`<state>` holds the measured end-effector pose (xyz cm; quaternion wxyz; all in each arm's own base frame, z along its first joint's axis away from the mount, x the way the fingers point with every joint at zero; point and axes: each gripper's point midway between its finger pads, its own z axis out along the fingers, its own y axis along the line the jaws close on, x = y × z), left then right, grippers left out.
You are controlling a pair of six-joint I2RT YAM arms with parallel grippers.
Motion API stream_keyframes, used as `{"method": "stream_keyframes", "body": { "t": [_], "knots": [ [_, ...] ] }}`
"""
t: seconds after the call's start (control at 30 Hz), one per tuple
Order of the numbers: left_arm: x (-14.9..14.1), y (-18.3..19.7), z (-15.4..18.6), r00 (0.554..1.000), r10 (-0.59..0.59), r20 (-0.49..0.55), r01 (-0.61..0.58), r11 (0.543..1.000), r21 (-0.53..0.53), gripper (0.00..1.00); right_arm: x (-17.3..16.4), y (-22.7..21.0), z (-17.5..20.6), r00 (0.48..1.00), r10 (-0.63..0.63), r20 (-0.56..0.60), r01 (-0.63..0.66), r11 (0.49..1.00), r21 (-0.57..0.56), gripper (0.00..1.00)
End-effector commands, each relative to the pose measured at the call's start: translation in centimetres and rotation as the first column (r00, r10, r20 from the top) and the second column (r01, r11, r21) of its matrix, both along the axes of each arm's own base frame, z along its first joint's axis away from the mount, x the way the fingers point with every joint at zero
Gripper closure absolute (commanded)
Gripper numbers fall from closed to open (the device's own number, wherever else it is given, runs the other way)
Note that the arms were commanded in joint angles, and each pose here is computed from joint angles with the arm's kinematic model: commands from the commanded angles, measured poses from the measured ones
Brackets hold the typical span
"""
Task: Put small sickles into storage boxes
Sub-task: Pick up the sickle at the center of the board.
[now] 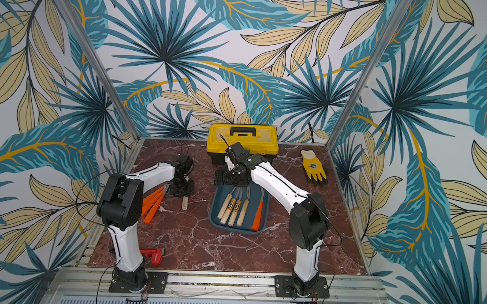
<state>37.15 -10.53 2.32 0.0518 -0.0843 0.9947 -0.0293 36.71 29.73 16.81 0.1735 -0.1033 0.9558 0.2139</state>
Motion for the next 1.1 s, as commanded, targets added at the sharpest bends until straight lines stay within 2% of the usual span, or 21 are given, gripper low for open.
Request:
{"method": "stream_keyframes", "body": {
  "t": [0.0, 0.37, 1.07],
  "knots": [
    [-1.2, -1.4, -0.4, 0.999, -0.019, -0.028, 0.017, 0.999, -0.05, 1.0, -0.4, -0.9, 0.8, 0.999, -0.031, 0.016, 0.031, 1.0, -0.002, 0.0],
    [-2.4, -3.0, 1.7, 0.999, -0.04, 0.008, 0.041, 0.995, -0.096, 1.0, -1.2, -2.0, 1.3, 0.997, -0.077, 0.028, 0.077, 0.997, 0.012, 0.0],
    [-7.6, -5.5, 6.7, 0.994, -0.064, 0.09, 0.08, 0.979, -0.185, 1.0, -4.6, -4.6, 2.1, 0.987, -0.156, 0.041, 0.154, 0.988, 0.032, 0.0]
  ]
}}
